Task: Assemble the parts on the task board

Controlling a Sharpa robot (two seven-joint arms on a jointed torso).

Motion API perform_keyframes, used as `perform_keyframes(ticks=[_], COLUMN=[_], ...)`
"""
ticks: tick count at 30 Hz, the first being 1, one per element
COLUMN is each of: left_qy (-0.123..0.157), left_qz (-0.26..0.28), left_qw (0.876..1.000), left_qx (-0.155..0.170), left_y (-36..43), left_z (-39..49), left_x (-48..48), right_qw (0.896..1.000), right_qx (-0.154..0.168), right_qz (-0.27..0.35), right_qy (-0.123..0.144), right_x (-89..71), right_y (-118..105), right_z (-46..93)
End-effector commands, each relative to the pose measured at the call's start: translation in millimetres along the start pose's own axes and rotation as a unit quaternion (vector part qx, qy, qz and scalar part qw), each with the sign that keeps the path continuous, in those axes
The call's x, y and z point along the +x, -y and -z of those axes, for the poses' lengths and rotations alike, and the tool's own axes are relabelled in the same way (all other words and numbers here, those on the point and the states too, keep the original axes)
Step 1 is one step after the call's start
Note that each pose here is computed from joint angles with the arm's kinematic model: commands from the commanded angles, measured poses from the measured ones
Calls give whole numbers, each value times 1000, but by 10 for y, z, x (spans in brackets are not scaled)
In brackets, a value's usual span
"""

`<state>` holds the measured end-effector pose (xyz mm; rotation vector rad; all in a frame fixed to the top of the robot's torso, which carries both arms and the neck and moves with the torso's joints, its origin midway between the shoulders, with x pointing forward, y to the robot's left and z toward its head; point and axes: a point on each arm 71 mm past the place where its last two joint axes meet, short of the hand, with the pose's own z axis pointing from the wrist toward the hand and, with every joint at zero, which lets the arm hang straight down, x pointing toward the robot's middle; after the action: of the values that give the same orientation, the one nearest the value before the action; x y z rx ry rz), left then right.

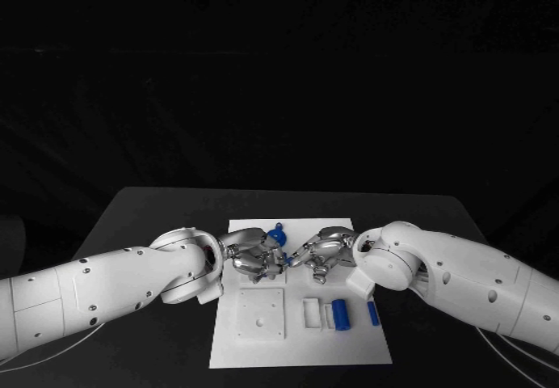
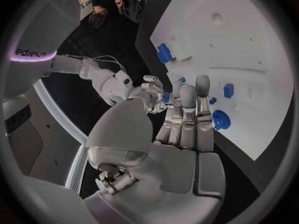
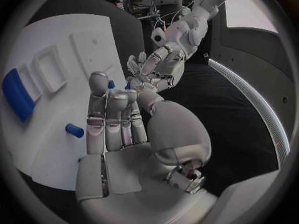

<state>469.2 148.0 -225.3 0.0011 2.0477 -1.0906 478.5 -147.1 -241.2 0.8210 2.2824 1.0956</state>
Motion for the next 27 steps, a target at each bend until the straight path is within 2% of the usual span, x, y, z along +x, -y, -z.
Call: perform_keyframes(ticks=[1, 27], left_qy=[-16, -20], left_qz=[1, 2], left_qw=[1000, 1000], left_qx=[11, 11], left_y=[53, 74], left_z=[-19, -56], left_x=[35, 50], right_qw=[1000, 999], right_qx=[-6, -11], right_qz=[10, 19], right_qy=[-17, -35], right_x=[48, 109], right_y=[-21, -45], right_z=[-6, -12])
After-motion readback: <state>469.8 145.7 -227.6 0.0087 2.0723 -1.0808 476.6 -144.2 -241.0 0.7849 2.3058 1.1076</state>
